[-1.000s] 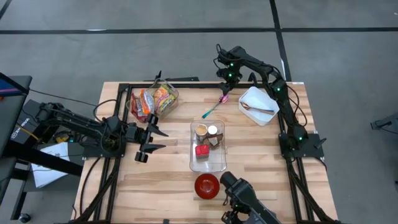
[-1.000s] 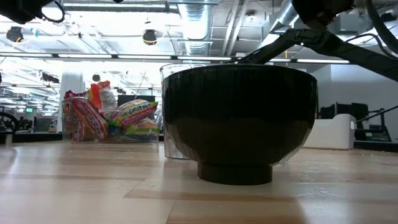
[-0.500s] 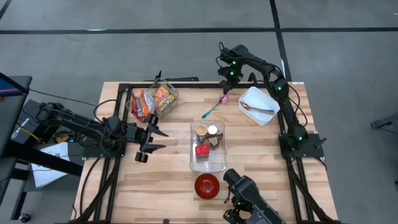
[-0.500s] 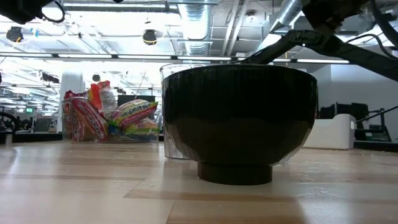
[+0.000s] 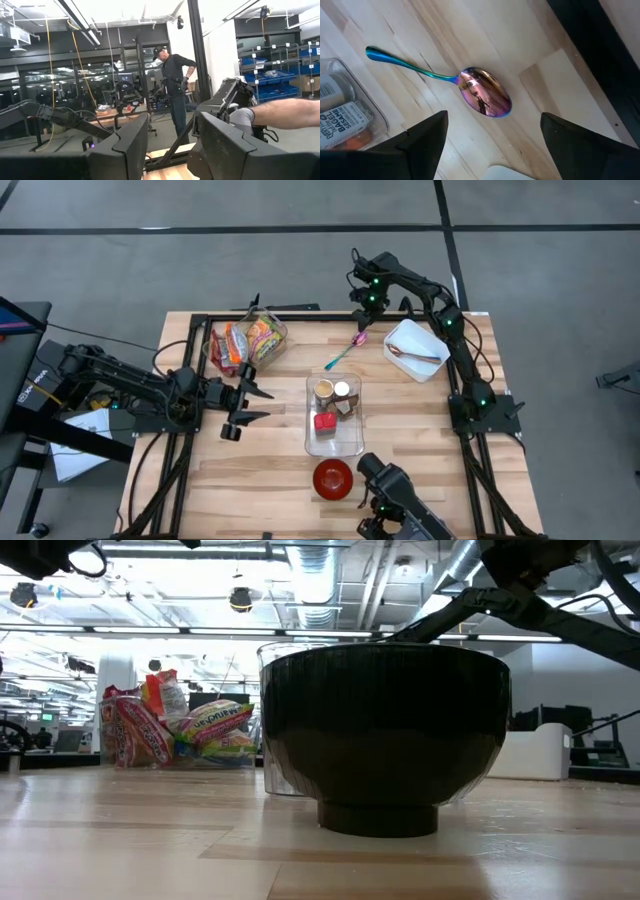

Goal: Pick & Place Food Item
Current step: Put the blue spoon into the white bin

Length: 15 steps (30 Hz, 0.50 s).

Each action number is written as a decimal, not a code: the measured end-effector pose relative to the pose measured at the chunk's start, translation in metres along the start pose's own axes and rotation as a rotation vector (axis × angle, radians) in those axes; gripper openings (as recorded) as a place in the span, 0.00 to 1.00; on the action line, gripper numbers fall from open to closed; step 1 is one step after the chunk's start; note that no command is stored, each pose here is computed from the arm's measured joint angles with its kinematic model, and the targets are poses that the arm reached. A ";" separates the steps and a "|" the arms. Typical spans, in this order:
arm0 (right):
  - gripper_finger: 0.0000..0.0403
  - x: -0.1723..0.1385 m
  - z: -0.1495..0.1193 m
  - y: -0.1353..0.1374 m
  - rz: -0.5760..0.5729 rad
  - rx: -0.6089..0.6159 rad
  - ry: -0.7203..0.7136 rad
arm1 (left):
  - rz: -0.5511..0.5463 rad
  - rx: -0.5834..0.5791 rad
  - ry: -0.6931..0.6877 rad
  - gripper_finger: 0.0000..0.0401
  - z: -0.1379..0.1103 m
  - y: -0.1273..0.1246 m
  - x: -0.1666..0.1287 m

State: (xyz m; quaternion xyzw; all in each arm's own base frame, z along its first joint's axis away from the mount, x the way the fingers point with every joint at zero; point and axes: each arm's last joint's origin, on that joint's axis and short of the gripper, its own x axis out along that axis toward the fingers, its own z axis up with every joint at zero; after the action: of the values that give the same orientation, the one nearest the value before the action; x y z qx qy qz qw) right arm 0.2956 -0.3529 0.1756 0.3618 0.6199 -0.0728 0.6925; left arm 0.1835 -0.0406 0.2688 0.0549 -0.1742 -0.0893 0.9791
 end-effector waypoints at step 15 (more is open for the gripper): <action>0.77 0.030 -0.012 -0.026 0.144 0.011 -0.011 | 0.001 0.000 -0.009 0.42 0.001 0.000 0.000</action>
State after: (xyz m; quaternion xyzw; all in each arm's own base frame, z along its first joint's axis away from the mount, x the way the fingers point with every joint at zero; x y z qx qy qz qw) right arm 0.2786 -0.3543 0.1384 0.4090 0.5881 -0.0280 0.6972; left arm 0.1832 -0.0405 0.2696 0.0545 -0.1788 -0.0889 0.9783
